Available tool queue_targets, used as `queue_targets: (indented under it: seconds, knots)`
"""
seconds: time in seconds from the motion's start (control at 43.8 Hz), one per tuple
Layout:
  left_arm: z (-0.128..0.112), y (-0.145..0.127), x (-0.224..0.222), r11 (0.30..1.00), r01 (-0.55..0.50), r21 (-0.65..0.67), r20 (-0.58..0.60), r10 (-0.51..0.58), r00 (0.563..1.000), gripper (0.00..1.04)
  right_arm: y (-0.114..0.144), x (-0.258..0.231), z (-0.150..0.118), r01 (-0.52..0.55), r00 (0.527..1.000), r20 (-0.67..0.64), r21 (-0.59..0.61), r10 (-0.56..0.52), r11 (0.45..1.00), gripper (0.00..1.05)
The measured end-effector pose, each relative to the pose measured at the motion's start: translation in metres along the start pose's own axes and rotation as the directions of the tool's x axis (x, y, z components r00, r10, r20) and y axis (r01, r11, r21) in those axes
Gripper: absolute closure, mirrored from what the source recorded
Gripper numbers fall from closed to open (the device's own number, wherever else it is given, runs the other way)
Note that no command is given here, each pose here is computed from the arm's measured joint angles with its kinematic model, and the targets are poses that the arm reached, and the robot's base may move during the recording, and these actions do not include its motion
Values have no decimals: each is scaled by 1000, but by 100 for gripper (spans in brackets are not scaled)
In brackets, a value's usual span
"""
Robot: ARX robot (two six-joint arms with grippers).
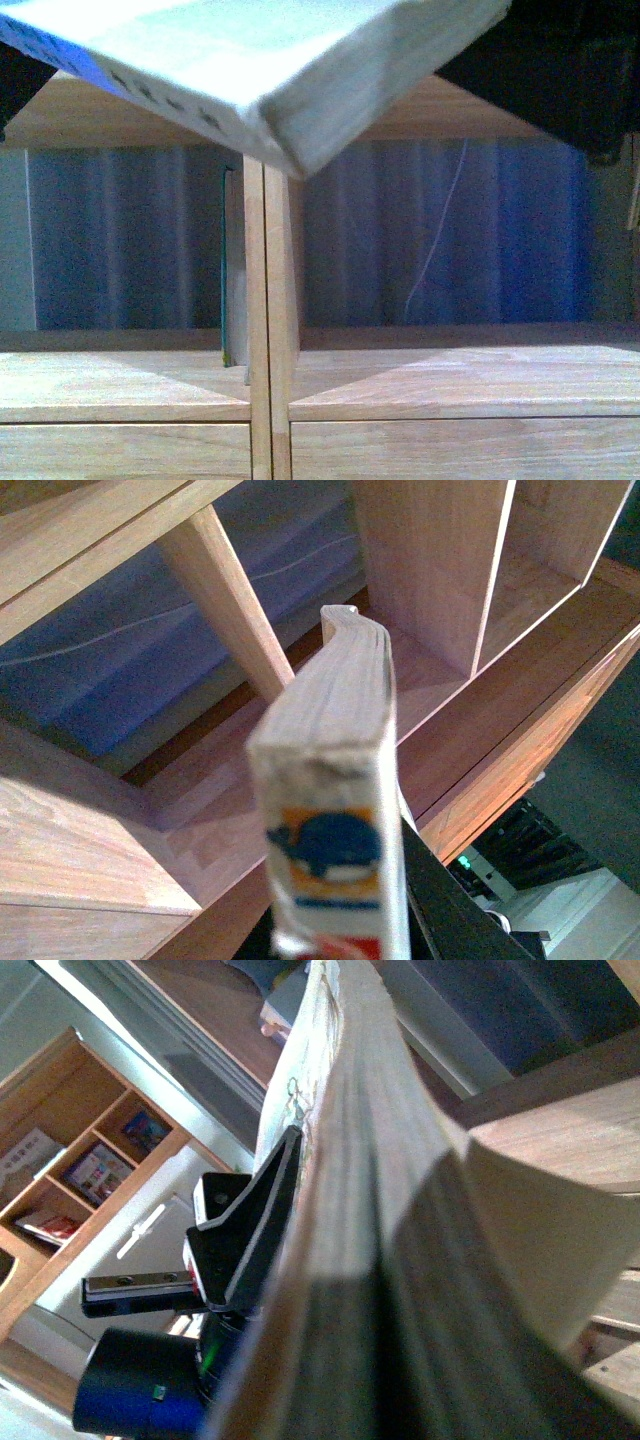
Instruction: Organize books on shelf
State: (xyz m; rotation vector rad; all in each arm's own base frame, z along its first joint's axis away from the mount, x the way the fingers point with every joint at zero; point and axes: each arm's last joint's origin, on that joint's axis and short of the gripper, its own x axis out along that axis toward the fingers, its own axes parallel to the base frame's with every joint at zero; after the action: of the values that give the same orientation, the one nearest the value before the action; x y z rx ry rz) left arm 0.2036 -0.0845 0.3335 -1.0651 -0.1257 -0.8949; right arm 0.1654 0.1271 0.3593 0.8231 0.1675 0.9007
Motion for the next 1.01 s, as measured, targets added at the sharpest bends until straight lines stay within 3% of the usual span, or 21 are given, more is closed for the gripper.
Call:
queue_targets:
  seconds: [0.16,0.274,0.434,0.549,0.663,0.754,0.869,1.006]
  knots:
    - [6,1,-1,999,-39,18,12,39,999,98,-8,-1,9,35,998,51,-14,-34,999,54]
    - [20,4,-4,991,-106,81,23,105,994,98,-17,-7,31,101,984,154,-57,-91,993,34]
    - [56,12,-11,912,-307,271,97,292,952,98,-40,-23,69,316,903,348,-145,-250,938,6]
    - [77,12,-16,781,-435,447,167,405,899,98,-62,-36,84,482,819,438,-169,-372,860,7]
    - [90,12,-21,578,-506,641,248,468,848,98,-83,-48,93,646,711,493,-176,-502,743,7]
    - [98,13,-25,399,-497,770,288,479,830,98,-89,-49,93,669,698,492,-189,-520,719,7]
    - [104,17,-27,303,-478,824,308,469,828,98,-88,-49,93,668,702,489,-201,-518,716,7]
    - [113,24,-24,198,-437,877,315,449,836,98,-93,-59,85,755,652,467,-325,-597,569,20]
